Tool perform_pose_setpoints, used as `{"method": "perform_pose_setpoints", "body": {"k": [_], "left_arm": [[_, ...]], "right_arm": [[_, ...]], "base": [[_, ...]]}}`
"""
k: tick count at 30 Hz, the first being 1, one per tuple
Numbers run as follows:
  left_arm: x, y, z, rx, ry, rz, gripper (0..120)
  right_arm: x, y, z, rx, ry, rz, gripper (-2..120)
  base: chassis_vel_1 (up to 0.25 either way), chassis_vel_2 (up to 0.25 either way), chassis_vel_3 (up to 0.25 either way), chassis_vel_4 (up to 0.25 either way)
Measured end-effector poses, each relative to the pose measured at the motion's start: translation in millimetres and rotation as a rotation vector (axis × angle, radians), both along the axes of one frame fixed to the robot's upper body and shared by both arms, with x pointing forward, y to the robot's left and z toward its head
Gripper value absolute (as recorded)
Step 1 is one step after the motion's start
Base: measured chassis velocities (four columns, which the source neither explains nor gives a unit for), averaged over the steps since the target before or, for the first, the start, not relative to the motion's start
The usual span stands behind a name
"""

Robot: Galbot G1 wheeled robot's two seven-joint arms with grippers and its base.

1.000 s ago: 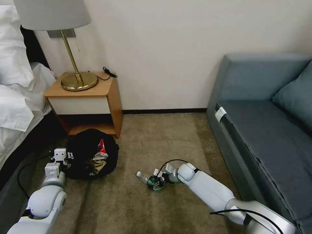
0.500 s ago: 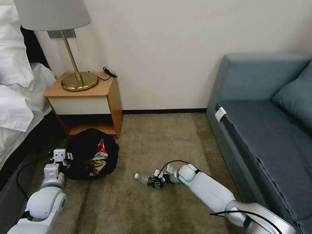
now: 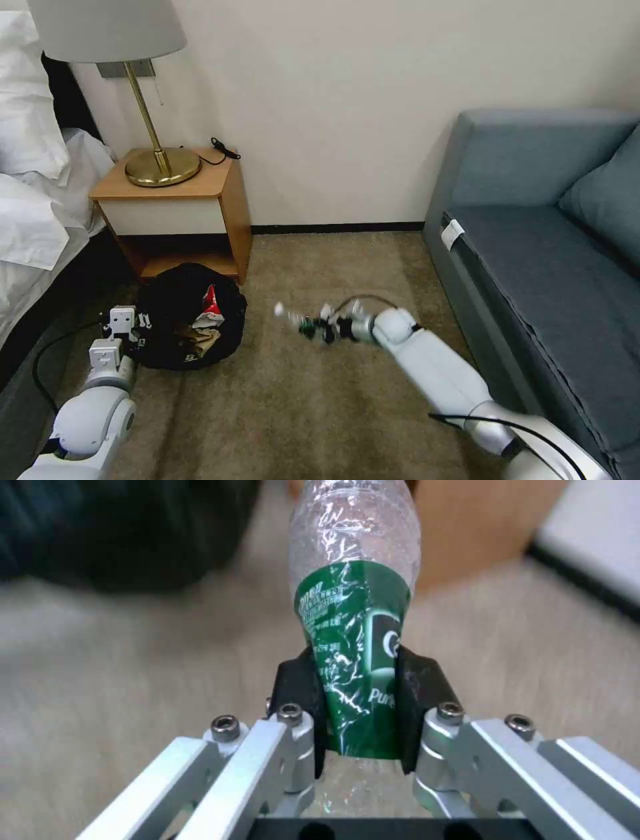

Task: Pick up the trash bin, then pick up the garbage on the floor and place it into the trash bin.

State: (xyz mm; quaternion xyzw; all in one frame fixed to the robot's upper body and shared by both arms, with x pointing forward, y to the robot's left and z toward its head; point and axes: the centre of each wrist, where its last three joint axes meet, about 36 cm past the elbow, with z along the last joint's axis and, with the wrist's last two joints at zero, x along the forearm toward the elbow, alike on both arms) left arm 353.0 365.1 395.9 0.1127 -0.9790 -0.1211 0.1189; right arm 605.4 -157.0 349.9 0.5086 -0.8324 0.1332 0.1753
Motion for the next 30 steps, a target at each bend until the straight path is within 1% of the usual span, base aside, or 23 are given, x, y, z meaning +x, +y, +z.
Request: {"method": "perform_pose_setpoints", "body": {"k": [1,2,4,5,6,8,9,10,11,12,14,17,20,21,23,24,25,27,28,29,30], "left_arm": [[0.0,0.0,0.0,0.0,0.0,0.0,4],[-0.9,-2.7,3.1,0.005,-0.01,-0.004,4],[-1.2,-6.1,8.0,0.008,-0.025,-0.009,4],[-1.2,-6.1,8.0,0.008,-0.025,-0.009,4],[-0.8,-9.3,11.2,0.006,-0.035,-0.015,4],[0.4,-12.8,12.8,0.005,-0.042,-0.02,4],[0.4,-12.8,12.8,0.005,-0.042,-0.02,4],[2.0,-16.6,13.1,0.003,-0.046,-0.024,4],[2.7,-18.8,13.1,0.001,-0.047,-0.026,4],[2.7,-18.8,13.1,0.001,-0.047,-0.026,4],[3.8,-27.2,14.2,-0.009,-0.05,-0.037,4],[4.2,-31.9,15.4,-0.015,-0.054,-0.044,4],[4.4,-36.1,18.0,-0.022,-0.062,-0.047,4],[4.4,-36.1,18.0,-0.022,-0.062,-0.047,4],[4.1,-36.5,18.1,-0.024,-0.063,-0.047,4],[3.6,-36.5,17.7,-0.025,-0.062,-0.045,4],[3.6,-36.5,17.7,-0.025,-0.062,-0.045,4],[2.6,-36.3,16.7,-0.032,-0.06,-0.041,4],[2.6,-36.3,16.7,-0.032,-0.06,-0.041,4],[2.5,-36.3,16.3,-0.033,-0.059,-0.04,4],[2.4,-36.4,15.1,-0.037,-0.058,-0.036,4]], "right_arm": [[0.0,0.0,0.0,0.0,0.0,0.0,17],[-0.3,8.6,27.2,0.066,-0.031,0.035,17],[-6.0,22.0,49.2,0.128,-0.053,0.094,17],[-6.0,22.0,49.2,0.128,-0.053,0.094,17],[-12.1,36.1,62.2,0.169,-0.068,0.141,17],[-18.0,51.5,69.9,0.207,-0.077,0.181,17],[-18.0,51.5,69.9,0.207,-0.077,0.181,17],[-24.9,69.1,73.8,0.242,-0.075,0.209,17],[-27.8,76.6,74.9,0.257,-0.072,0.217,17],[-27.8,76.6,74.9,0.257,-0.072,0.217,17],[-36.8,99.2,74.2,0.289,-0.056,0.238,17],[-40.1,109.3,70.6,0.294,-0.048,0.246,17],[-47.9,122.8,53.4,0.285,-0.039,0.199,17],[-47.9,122.8,53.4,0.285,-0.039,0.199,17],[-51.2,124.6,44.4,0.273,-0.038,0.16,20],[-53.0,124.2,37.2,0.264,-0.037,0.136,25],[-53.0,124.2,37.2,0.264,-0.037,0.136,25],[-55.3,122.7,30.2,0.258,-0.038,0.111,36],[-55.3,122.7,30.2,0.258,-0.038,0.111,36],[-56.1,122.5,29.0,0.257,-0.038,0.107,39],[-57.9,121.6,26.6,0.25,-0.038,0.104,47]], "base": [[0.0,0.0,0.0,0.0],[0.0,0.0,0.0,0.0],[0.0,0.0,0.0,0.0],[0.0,0.0,0.0,0.0],[0.0,0.0,0.0,0.0],[0.0,0.0,0.0,0.0],[0.0,0.0,0.0,0.0],[0.0,0.0,0.0,0.0],[0.0,0.0,0.0,0.0],[0.0,0.0,0.0,0.0],[0.0,0.0,0.0,0.0],[0.0,0.0,0.0,0.0],[0.0,0.0,0.0,0.0],[0.0,0.0,0.0,0.0],[0.0,0.0,0.0,0.0],[0.0,0.0,0.0,0.0],[0.0,0.0,0.0,0.0],[0.0,0.0,0.0,0.0],[0.0,0.0,0.0,0.0],[0.0,0.0,0.0,0.0],[0.0,0.0,0.0,0.0]]}}
